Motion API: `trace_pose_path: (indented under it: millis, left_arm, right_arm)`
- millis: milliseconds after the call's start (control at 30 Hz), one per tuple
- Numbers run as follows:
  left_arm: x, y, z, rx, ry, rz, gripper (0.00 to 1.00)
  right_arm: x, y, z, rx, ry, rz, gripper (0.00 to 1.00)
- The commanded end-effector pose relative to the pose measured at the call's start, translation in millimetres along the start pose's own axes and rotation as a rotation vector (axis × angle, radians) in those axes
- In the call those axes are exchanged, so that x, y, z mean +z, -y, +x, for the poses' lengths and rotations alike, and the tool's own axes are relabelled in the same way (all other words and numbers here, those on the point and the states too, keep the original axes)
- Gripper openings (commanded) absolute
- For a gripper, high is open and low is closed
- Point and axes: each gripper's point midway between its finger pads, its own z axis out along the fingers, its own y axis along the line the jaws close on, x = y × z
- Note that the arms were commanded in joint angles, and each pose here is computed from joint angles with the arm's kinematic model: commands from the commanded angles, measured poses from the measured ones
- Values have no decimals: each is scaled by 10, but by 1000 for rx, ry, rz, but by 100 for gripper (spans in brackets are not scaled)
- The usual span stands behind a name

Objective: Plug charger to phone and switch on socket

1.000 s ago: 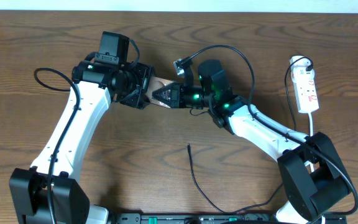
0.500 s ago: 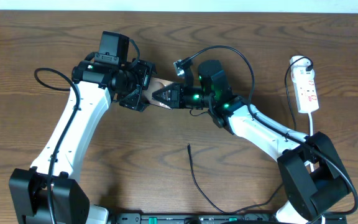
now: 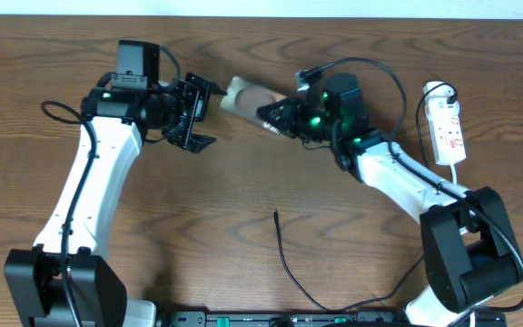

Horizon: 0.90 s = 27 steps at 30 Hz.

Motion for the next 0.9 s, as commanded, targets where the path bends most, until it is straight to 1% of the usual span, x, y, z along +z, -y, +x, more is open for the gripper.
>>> trace_pose_path:
  millis: [0, 33, 133, 200, 333, 433, 567, 633, 733, 867]
  left_arm:
    - [-140, 189, 34, 228, -12, 81, 88]
    - [-144, 231, 23, 268, -4, 96, 88]
    - [-154, 322, -13, 316, 20, 127, 88]
    - [-163, 385, -58, 339, 49, 146, 89]
    - [-187, 499, -198, 369, 132, 171, 88]
    - [-184, 594, -230, 351, 143, 206, 88]
    - [-153, 733, -297, 328, 155, 258, 88]
    - [-85, 769, -361, 280, 151, 273, 88]
    - [30, 742, -439, 216, 138, 264, 88]
    - [127, 717, -491, 178, 123, 257, 88]
  right_arm:
    - [-67, 65, -256, 299, 93, 11, 1]
    - [-76, 66, -282, 380, 103, 6, 1]
    - [-74, -33, -316, 543, 108, -43, 1]
    - [-53, -185, -308, 588, 92, -99, 1]
    - [-44, -586, -323, 542, 85, -241, 1]
    - [-44, -771, -329, 519, 99, -305, 2]
    - [-9, -825, -308, 519, 120, -318, 1]
    - [16, -846, -283, 545, 121, -322, 2]
    - [20, -933, -286, 540, 140, -353, 2]
    - [10, -1017, -307, 524, 168, -386, 1]
